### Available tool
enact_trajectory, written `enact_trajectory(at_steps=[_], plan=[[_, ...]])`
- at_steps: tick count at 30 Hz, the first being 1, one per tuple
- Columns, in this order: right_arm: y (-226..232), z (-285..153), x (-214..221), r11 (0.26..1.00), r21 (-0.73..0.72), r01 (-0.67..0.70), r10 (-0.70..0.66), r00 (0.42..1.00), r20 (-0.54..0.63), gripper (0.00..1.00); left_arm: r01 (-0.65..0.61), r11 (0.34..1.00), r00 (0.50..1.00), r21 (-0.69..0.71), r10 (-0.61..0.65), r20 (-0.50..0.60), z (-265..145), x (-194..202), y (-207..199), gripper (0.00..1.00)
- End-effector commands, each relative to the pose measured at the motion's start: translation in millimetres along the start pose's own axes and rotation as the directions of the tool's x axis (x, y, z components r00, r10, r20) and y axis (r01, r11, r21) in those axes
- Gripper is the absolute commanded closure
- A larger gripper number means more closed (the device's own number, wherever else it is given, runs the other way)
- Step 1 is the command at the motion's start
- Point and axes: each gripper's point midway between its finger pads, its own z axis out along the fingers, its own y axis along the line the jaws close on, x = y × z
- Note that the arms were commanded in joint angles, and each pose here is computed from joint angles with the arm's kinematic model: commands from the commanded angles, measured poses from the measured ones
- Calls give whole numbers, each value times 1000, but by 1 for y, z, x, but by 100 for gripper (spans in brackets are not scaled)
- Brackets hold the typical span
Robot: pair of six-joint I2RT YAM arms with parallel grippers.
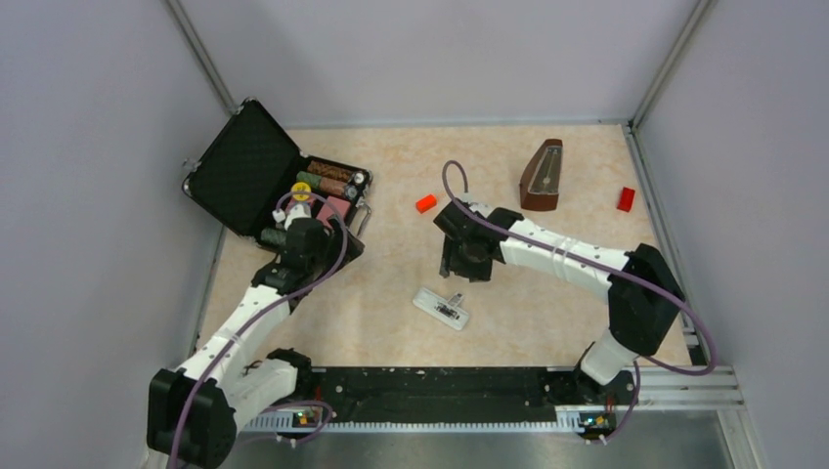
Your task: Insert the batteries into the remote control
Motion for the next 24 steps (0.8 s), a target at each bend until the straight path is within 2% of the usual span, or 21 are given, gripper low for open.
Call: enact_trajectory(at_steps=[1,5,8,13,18,24], plan=[[10,-5,4,951,56,-304,306,951,-39,46,-59,995,998,78,56,39,-2,-17,-22,5],[16,11,24,884,125,-451,464,878,-117,54,-78,994,996,76,75,49,-1,-18,-21,5],[11,17,26,845,180,-504,525,846,-92,57,-82,994,995,78,77,63,0,-18,-18,5],[5,17,12,822,213,-528,541,841,-6,57,-72,993,995,95,64,82,3,-15,-16,5],[2,27,25,811,269,-520,549,835,-38,57,-79,994,994,76,73,81,7,-10,-7,5],[0,34,28,805,289,-519,551,834,-39,50,-86,994,993,69,80,89,8,-11,-5,5]])
